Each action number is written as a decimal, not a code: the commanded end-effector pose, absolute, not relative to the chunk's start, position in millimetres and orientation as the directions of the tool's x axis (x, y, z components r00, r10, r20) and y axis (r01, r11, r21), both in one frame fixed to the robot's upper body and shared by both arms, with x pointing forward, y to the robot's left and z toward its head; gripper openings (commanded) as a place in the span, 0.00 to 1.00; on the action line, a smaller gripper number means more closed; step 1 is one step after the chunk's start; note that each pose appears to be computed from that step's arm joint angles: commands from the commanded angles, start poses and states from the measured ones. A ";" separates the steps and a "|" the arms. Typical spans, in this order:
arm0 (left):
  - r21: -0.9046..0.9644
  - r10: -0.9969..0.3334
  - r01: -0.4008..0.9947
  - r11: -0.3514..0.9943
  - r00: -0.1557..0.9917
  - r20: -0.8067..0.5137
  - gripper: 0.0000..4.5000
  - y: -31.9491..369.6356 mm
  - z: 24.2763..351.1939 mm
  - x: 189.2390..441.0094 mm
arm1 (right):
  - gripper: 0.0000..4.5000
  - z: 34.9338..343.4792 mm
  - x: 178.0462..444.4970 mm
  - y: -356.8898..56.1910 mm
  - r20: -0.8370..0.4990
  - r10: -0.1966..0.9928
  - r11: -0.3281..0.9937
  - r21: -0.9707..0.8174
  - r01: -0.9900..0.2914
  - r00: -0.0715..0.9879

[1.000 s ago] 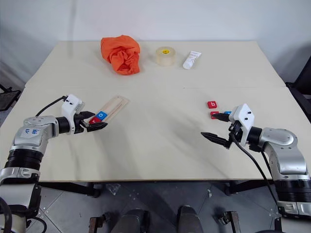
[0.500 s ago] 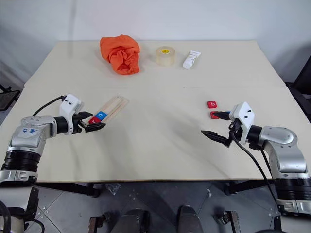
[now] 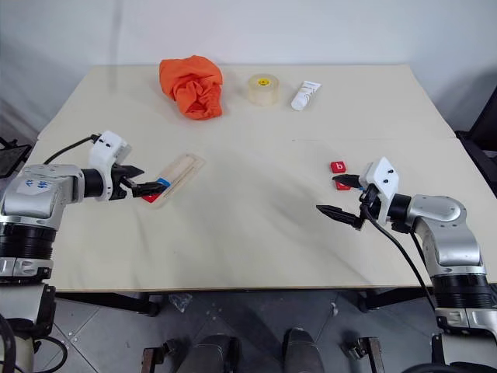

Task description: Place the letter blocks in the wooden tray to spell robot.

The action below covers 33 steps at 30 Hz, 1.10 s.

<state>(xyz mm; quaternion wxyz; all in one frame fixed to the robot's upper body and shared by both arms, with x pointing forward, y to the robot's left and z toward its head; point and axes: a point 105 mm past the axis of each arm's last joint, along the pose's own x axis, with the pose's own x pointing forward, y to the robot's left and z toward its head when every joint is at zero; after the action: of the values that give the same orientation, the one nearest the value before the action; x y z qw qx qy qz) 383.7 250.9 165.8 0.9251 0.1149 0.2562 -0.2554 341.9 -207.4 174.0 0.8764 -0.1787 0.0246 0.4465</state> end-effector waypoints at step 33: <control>0.151 -0.335 0.567 0.809 0.657 -0.675 0.76 237.3 116.2 395.4 | 1.00 188.8 343.9 -206.4 -0.162 0.774 0.535 -0.350 -0.769 0.612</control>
<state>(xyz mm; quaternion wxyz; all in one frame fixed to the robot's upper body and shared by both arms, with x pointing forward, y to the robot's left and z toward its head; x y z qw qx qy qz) 400.2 237.2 137.6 0.9025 0.1732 0.2997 -0.2562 346.1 -208.0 173.9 0.8778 -0.1814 0.0234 0.4427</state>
